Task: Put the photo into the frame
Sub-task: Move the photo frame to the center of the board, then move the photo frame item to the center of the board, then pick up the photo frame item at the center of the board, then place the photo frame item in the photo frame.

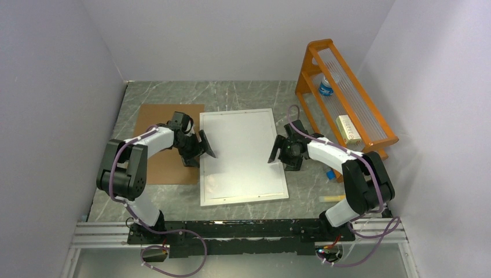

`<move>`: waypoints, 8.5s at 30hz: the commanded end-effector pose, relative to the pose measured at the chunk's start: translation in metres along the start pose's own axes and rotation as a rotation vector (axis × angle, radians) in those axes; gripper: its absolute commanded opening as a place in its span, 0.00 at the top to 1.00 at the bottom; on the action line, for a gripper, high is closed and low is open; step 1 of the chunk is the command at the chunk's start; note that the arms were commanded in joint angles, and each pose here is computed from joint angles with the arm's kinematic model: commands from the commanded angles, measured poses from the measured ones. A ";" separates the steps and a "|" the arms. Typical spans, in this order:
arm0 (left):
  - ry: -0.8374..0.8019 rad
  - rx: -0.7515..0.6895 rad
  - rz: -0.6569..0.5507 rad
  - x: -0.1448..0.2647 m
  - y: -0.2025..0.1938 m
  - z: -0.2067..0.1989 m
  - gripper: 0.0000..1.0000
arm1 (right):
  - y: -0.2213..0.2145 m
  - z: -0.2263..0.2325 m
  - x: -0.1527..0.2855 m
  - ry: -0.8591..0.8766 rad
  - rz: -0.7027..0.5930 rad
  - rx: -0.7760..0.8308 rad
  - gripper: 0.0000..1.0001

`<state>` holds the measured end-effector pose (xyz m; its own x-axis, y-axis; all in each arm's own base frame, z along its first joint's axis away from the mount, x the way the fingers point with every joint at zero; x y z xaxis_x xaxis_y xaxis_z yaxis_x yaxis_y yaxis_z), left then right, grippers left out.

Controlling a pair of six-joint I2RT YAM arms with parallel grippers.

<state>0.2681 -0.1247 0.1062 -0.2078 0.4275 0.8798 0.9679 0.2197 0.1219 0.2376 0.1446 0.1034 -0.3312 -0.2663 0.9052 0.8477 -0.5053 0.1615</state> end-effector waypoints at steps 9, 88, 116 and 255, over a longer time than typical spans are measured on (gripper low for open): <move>-0.066 -0.050 -0.011 -0.011 0.045 -0.022 0.16 | 0.041 -0.006 0.015 -0.005 -0.120 -0.024 0.18; 0.101 0.447 0.123 0.023 0.082 0.236 0.29 | -0.084 0.364 0.018 0.912 0.294 0.056 0.35; 0.051 0.257 0.266 -0.018 0.064 0.172 0.34 | -0.024 0.226 -0.038 0.649 0.112 -0.044 0.40; -0.167 -0.063 0.016 -0.037 0.079 0.029 0.44 | 0.044 0.067 0.093 0.756 0.071 0.153 1.00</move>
<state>0.3480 -0.1002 0.0880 -0.2306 0.6360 0.7365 0.9725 0.1767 0.1519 0.2586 0.1502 0.2015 -0.3964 -0.7767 0.4895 0.9128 -0.3904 0.1197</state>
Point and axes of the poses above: each gripper's point midway between its finger pads, its own x axis back along the fingers, its own z axis along the line the jaws close on, y = z × x, the point moved 8 cm from there along x, back along the fingers, and after that the axes turned 10 degrees about -x, right-handed, at the moved point
